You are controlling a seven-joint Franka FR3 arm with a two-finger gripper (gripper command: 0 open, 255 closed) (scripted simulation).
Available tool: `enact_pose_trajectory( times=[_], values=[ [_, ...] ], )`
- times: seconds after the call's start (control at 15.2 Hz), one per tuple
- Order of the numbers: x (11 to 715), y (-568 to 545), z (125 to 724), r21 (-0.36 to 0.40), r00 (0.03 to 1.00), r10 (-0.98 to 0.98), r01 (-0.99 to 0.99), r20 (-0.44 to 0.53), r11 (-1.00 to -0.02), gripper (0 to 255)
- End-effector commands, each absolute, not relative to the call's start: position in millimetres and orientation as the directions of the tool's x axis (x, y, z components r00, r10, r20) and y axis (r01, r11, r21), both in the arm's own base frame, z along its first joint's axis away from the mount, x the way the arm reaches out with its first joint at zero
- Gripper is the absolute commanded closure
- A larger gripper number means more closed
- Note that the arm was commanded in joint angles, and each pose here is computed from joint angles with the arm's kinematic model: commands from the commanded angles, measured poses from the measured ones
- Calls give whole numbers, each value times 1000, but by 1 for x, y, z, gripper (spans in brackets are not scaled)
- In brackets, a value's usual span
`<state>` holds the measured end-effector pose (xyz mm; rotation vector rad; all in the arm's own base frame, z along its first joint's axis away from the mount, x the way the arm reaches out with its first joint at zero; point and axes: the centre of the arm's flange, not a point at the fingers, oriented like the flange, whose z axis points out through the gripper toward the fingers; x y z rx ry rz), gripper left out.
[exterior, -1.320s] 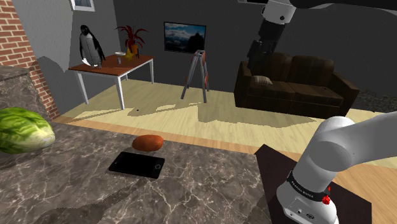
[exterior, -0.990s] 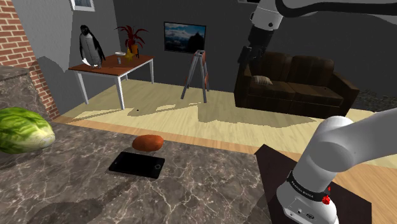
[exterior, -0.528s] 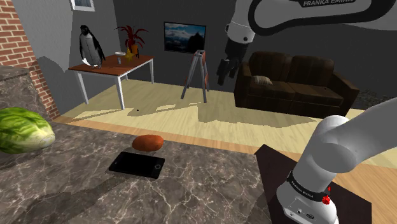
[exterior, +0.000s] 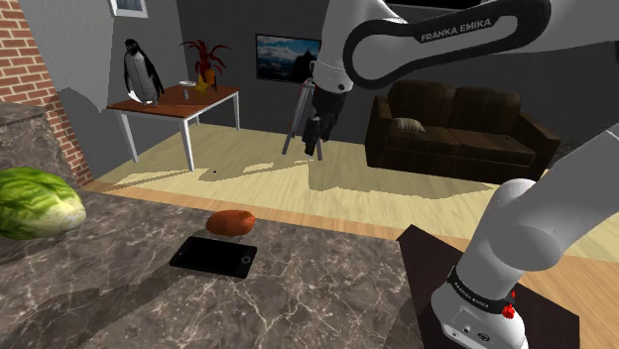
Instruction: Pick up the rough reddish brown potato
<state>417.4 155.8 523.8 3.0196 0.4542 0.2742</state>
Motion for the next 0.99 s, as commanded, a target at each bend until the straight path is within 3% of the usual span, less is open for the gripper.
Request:
enact_pose_trajectory(
  times=[0.0,0.92],
  values=[
    [426,176,510,103,928,335,322,163,-941,0],
    [466,323,412,121,809,571,559,139,-820,0]
  ],
)
